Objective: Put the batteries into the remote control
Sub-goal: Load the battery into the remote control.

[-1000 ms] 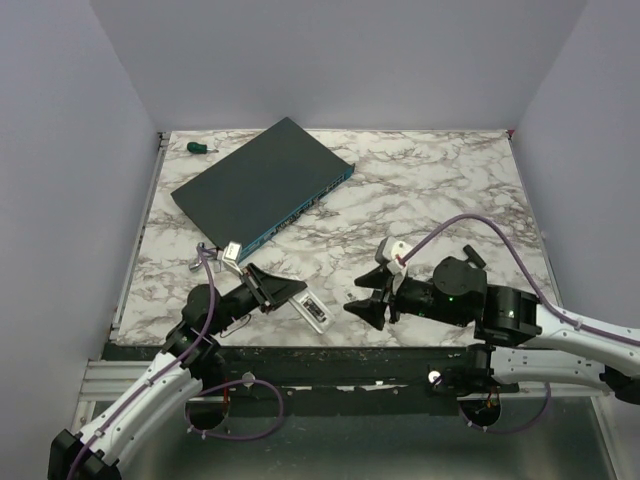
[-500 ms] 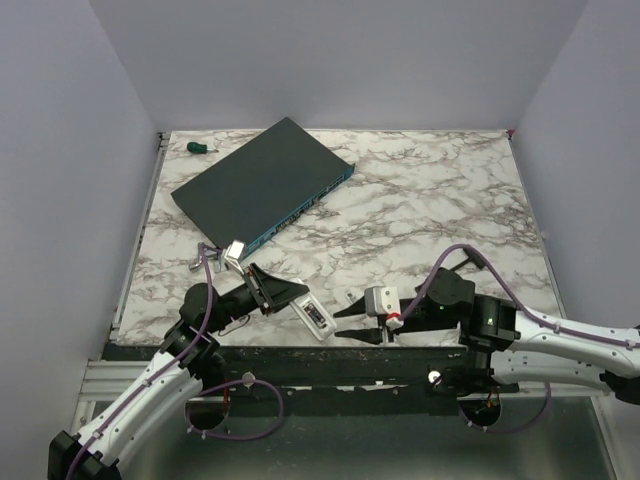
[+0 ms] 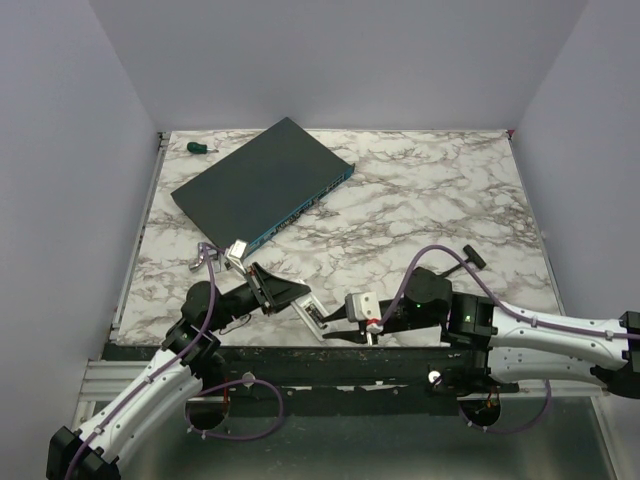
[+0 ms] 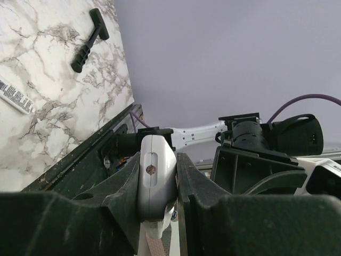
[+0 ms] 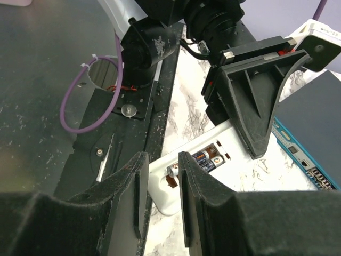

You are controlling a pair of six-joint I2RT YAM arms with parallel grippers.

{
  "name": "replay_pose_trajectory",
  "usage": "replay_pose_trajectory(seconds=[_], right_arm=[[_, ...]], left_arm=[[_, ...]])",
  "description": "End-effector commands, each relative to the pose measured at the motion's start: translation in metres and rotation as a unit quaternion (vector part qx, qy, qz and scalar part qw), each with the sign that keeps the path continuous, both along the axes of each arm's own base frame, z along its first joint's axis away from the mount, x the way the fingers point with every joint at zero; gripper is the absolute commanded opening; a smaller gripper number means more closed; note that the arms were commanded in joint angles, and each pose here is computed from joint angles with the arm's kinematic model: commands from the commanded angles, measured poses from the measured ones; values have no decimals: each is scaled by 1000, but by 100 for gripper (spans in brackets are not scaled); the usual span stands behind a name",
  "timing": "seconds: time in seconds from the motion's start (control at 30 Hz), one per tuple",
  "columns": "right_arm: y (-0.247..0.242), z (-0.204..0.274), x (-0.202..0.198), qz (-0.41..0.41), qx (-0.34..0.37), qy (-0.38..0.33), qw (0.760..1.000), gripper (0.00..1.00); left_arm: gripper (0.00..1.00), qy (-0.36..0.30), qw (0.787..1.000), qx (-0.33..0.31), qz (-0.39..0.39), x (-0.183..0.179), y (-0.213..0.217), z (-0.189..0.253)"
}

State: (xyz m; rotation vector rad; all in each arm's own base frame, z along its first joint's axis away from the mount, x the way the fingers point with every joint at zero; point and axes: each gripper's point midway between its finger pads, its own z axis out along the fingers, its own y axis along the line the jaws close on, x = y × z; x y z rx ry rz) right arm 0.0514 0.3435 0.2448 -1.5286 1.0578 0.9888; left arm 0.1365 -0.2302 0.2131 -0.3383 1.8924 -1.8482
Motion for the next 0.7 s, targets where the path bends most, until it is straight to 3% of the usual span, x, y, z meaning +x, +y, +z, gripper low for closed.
replay_pose_trajectory(seconds=[0.0, 0.67], right_arm=[[4, -4, -6, 24, 4, -11, 1000, 35], [6, -21, -1, 17, -20, -16, 1000, 28]], left_arm=[[0, -13, 1000, -23, -15, -6, -1, 12], [0, -15, 999, -27, -11, -7, 0, 11]])
